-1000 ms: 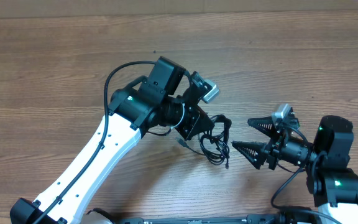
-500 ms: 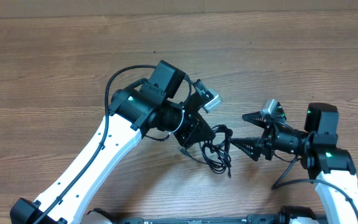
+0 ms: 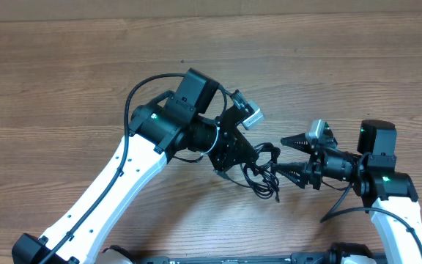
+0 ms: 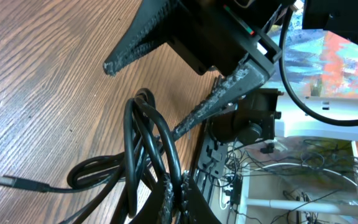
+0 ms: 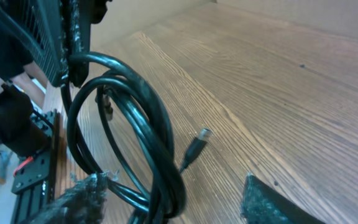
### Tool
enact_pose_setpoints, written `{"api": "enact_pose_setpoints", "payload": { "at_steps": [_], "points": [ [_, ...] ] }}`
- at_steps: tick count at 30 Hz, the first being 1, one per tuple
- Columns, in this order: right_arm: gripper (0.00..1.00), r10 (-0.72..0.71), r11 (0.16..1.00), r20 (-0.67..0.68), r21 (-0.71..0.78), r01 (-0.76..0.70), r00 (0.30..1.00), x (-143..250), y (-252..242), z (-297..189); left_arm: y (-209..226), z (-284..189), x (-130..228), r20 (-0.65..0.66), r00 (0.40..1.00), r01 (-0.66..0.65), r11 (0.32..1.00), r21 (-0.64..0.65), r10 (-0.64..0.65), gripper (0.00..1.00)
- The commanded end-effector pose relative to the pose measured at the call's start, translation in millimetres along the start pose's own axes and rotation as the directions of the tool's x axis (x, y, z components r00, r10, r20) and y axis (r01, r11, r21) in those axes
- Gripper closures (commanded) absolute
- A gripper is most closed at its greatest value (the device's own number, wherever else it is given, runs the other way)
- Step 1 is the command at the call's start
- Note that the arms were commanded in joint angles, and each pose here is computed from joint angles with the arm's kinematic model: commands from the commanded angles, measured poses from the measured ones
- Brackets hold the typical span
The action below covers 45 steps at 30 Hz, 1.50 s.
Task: Untangle cables
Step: 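Grasp a cable strand from the bundle with the right gripper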
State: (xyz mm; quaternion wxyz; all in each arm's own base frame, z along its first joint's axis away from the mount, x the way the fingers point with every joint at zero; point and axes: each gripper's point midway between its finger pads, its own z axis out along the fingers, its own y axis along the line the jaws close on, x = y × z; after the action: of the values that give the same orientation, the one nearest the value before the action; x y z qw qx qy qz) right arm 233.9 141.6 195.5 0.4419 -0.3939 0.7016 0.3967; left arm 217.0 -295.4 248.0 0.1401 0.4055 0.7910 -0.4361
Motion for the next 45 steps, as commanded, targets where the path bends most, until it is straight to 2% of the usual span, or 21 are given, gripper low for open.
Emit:
{"api": "enact_pose_setpoints", "payload": {
  "at_steps": [1, 3, 5, 17, 23, 26, 36, 38, 40, 41, 45],
  "points": [
    [0.48, -0.057, 0.998, 0.022, -0.013, 0.057, 0.998, -11.8, 2.0, -1.1, -20.8, -11.2, -13.8, 0.052, 0.997, -0.068, 0.997, 0.046, 0.066, 0.96],
    [0.77, -0.057, 0.998, 0.022, -0.013, 0.057, 0.998, -11.9, 1.9, -1.1, -20.8, -11.2, -13.8, 0.051, 0.997, -0.065, 0.997, 0.045, 0.063, 0.96],
    [0.96, -0.057, 0.998, 0.022, -0.013, 0.057, 0.998, -11.8, 1.9, -1.1, -20.8, -11.2, -13.8, 0.051, 0.997, -0.065, 0.997, 0.045, 0.063, 0.96],
    [0.95, -0.057, 0.998, 0.033, -0.027, 0.058, 0.998, -13.7, 4.5, -1.2, -20.7, -11.1, -13.8, 0.051, 0.997, -0.065, 0.997, 0.045, 0.062, 0.96],
    [0.67, -0.071, 0.997, 0.048, -0.036, 0.072, 0.996, -16.9, 5.7, -1.4, -20.6, -11.1, -13.9, 0.051, 0.997, -0.054, 0.997, 0.046, 0.052, 0.96],
    [0.64, -0.084, 0.996, 0.052, -0.032, 0.086, 0.995, -18.5, 4.6, -1.4, -21.3, -10.7, -13.7, 0.050, 0.997, -0.055, 0.997, 0.047, 0.053, 0.96],
    [0.66, -0.111, 0.993, 0.067, -0.033, 0.114, 0.992, -22.7, 4.1, -1.7, -33.8, -1.9, -17.0, 0.051, 0.995, -0.085, 0.994, 0.071, 0.082, 0.96],
    [0.77, -0.111, 0.993, 0.067, -0.034, 0.113, 0.992, -22.7, 4.1, -1.6, -33.7, -2.0, -19.7, 0.060, 0.995, -0.087, 0.994, 0.070, 0.082, 0.96],
    [0.93, -0.111, 0.993, 0.067, -0.034, 0.113, 0.992, -22.7, 4.1, -1.6, -33.4, -2.2, -21.6, 0.067, 0.994, -0.094, 0.993, 0.067, 0.090, 0.96],
    [0.96, -0.111, 0.993, 0.067, -0.034, 0.113, 0.992, -22.6, 4.2, -1.6, -33.3, -2.2, -21.9, 0.068, 0.994, -0.095, 0.993, 0.067, 0.091, 0.96],
    [0.96, -0.106, 0.994, 0.065, -0.035, 0.108, 0.992, -22.0, 4.5, -1.6, -31.5, -2.1, -21.9, 0.067, 0.994, -0.095, 0.994, 0.056, 0.091, 0.96]
  ]
}}
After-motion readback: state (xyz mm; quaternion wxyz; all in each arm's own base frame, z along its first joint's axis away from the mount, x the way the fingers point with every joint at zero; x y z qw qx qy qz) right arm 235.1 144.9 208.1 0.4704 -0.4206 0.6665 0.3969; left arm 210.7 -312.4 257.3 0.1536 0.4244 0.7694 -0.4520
